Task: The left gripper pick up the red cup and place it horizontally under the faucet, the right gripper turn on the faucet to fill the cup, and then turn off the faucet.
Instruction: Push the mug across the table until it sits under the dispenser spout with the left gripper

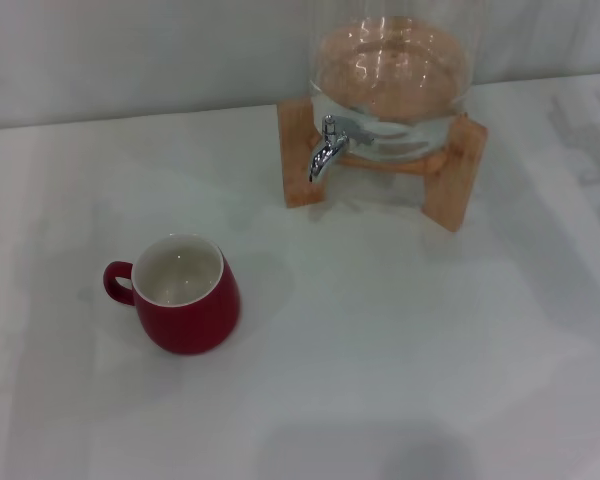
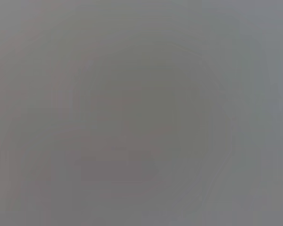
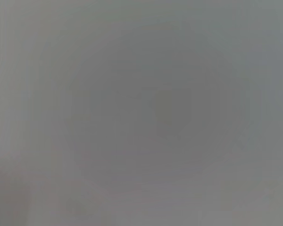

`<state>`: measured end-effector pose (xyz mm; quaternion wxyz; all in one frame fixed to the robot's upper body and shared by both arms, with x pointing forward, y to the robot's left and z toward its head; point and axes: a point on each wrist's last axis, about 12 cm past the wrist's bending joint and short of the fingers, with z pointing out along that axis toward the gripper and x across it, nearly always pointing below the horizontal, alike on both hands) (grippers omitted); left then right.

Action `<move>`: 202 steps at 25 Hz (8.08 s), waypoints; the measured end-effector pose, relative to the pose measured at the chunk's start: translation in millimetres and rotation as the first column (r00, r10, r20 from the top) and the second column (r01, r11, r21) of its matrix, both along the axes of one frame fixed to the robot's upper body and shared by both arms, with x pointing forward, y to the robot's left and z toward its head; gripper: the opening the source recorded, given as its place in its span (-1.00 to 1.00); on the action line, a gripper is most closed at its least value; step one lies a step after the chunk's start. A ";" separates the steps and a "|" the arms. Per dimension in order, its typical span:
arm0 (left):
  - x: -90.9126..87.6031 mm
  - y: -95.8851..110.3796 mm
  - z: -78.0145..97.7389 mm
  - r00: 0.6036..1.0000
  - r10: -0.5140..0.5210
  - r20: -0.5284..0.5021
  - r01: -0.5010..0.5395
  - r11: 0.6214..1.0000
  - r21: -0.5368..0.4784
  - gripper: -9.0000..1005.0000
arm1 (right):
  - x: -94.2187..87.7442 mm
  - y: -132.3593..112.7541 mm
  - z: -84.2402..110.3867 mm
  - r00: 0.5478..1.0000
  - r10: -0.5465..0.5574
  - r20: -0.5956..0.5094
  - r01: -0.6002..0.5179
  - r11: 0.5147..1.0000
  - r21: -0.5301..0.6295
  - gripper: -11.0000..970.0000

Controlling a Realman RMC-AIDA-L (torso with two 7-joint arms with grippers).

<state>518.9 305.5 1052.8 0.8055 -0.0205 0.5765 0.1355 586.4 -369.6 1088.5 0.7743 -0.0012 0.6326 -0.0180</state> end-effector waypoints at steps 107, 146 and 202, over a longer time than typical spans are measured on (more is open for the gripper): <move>-71.0 -72.0 -72.8 0.816 -0.346 -0.462 0.440 0.891 0.109 0.77 | 2.6 -14.1 12.3 0.996 -0.072 0.045 0.073 0.997 -0.030 0.40; -37.7 -79.0 -67.6 0.782 -0.376 -0.497 0.502 0.853 0.144 0.72 | -6.4 -13.0 9.0 0.996 -0.057 0.068 0.059 0.998 -0.032 0.40; 12.0 -107.4 -36.1 0.756 -0.523 -0.393 0.584 0.811 0.044 -0.80 | -2.4 -7.3 8.8 0.997 -0.039 0.061 0.041 0.999 -0.031 0.40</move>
